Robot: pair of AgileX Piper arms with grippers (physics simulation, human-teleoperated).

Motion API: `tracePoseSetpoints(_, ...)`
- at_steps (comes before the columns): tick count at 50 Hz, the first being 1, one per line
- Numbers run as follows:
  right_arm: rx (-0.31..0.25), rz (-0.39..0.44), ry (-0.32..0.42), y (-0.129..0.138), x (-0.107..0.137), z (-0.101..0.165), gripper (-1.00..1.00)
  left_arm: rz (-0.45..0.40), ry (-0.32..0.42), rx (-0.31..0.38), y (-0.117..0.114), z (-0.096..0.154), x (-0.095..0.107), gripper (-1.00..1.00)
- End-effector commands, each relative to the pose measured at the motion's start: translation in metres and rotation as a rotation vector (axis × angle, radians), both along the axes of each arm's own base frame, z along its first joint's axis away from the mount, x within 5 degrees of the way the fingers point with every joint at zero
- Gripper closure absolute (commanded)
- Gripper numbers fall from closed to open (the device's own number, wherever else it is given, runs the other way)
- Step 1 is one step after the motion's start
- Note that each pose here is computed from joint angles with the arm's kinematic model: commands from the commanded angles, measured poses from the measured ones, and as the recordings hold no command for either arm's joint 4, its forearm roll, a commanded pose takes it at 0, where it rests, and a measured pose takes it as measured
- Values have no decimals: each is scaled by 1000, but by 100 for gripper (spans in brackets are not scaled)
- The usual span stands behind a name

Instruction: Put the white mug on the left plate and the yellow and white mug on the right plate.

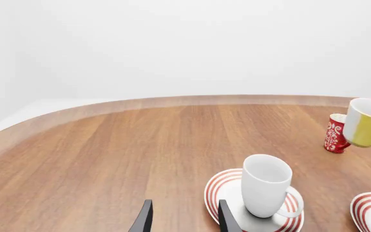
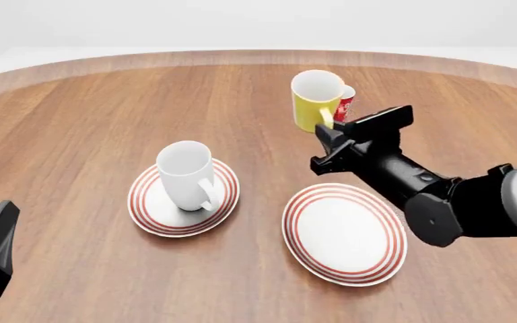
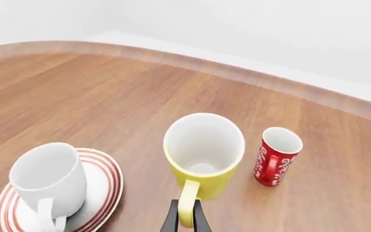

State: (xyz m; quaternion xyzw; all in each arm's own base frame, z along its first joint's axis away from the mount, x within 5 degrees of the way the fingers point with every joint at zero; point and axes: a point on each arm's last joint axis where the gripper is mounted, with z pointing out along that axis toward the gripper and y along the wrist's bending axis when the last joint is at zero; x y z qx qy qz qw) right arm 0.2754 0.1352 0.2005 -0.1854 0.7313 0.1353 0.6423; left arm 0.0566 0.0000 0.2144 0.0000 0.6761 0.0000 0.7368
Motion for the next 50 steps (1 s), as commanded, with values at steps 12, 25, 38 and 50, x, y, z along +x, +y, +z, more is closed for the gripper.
tracePoseSetpoints(12,16,-3,-27,-33,-67,22,100,0,0,0,0,0,0,-100)
tracePoseSetpoints(25,10,-8,-36,-52,-102,26,100,0,0,0,0,0,0,-100)
tracePoseSetpoints(38,22,-27,-41,-69,-130,25,100,0,0,0,0,0,0,-100)
tracePoseSetpoints(50,27,-33,-39,-78,-149,21,100,0,0,0,0,0,0,-100)
